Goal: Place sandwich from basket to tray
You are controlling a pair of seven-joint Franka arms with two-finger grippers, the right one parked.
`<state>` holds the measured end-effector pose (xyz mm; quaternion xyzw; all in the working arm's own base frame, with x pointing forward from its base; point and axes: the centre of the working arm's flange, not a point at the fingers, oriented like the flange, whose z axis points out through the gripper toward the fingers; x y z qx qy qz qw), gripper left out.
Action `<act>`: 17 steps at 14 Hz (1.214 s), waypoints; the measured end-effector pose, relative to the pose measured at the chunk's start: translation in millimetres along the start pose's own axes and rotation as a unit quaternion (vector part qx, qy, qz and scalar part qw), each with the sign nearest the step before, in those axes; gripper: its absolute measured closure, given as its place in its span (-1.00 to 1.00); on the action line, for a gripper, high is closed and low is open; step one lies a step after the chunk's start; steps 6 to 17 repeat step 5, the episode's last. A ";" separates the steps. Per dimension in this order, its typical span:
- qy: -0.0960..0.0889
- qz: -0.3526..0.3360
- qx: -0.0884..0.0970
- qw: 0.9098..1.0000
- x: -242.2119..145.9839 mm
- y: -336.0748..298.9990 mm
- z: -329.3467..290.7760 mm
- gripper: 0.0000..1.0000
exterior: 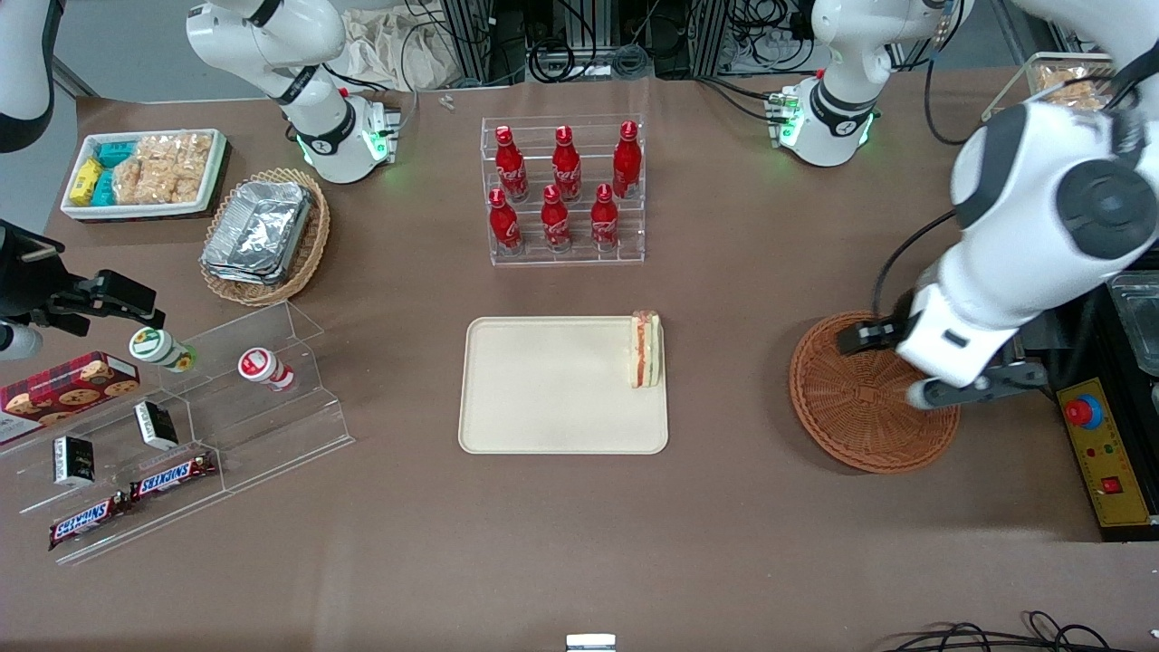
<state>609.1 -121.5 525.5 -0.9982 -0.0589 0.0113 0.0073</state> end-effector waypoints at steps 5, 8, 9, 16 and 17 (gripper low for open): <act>-0.013 0.068 0.013 0.998 -15.7 -48.0 1.4 -1.00; -0.013 0.068 0.013 0.998 -15.7 -48.0 1.4 -1.00; -0.013 0.068 0.013 0.998 -15.7 -48.0 1.4 -1.00; -0.013 0.068 0.013 0.998 -15.7 -48.0 1.4 -1.00; -0.013 0.068 0.013 0.998 -15.7 -48.0 1.4 -1.00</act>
